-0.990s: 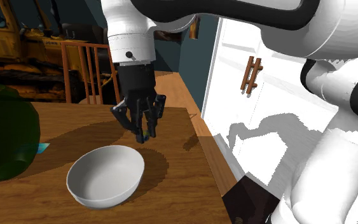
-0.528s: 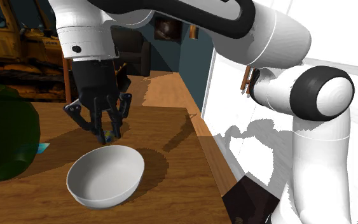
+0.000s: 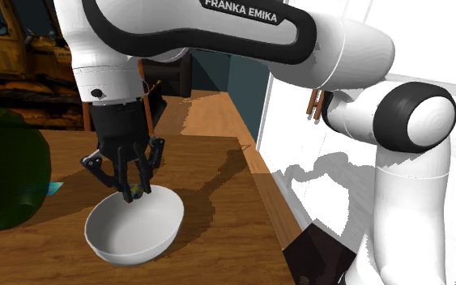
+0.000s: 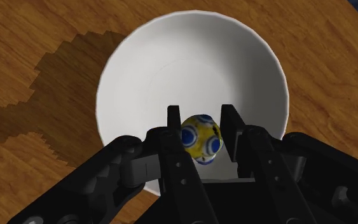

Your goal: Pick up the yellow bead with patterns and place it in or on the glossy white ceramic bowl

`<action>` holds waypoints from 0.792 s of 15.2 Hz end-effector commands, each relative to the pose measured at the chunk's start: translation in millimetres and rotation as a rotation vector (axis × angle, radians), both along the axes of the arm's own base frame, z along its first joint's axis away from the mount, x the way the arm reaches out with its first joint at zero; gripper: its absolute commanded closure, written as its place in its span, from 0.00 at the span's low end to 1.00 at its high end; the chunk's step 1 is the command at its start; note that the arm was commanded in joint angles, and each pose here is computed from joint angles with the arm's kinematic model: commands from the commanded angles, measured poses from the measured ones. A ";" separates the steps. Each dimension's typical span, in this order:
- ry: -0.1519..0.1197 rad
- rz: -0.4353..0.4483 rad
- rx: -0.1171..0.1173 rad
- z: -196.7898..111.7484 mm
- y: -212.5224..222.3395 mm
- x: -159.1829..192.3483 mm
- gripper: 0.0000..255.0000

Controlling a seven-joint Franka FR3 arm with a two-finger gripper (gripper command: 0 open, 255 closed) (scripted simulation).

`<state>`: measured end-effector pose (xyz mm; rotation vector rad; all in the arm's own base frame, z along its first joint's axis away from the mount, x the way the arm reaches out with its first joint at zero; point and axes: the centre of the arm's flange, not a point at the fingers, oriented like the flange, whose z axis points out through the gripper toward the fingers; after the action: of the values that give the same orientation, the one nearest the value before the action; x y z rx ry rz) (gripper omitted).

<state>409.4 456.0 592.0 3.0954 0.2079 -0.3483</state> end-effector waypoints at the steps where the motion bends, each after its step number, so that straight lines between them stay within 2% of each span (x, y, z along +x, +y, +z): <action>1: 0.000 0.000 0.000 -10.7 -0.1 -1.1 1.00; 6: 0.000 0.000 0.000 -37.1 -0.1 -1.1 1.00; 12: 0.000 0.000 0.000 -39.6 -0.1 -1.1 1.00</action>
<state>408.3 455.8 552.6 3.0958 0.2076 -0.3481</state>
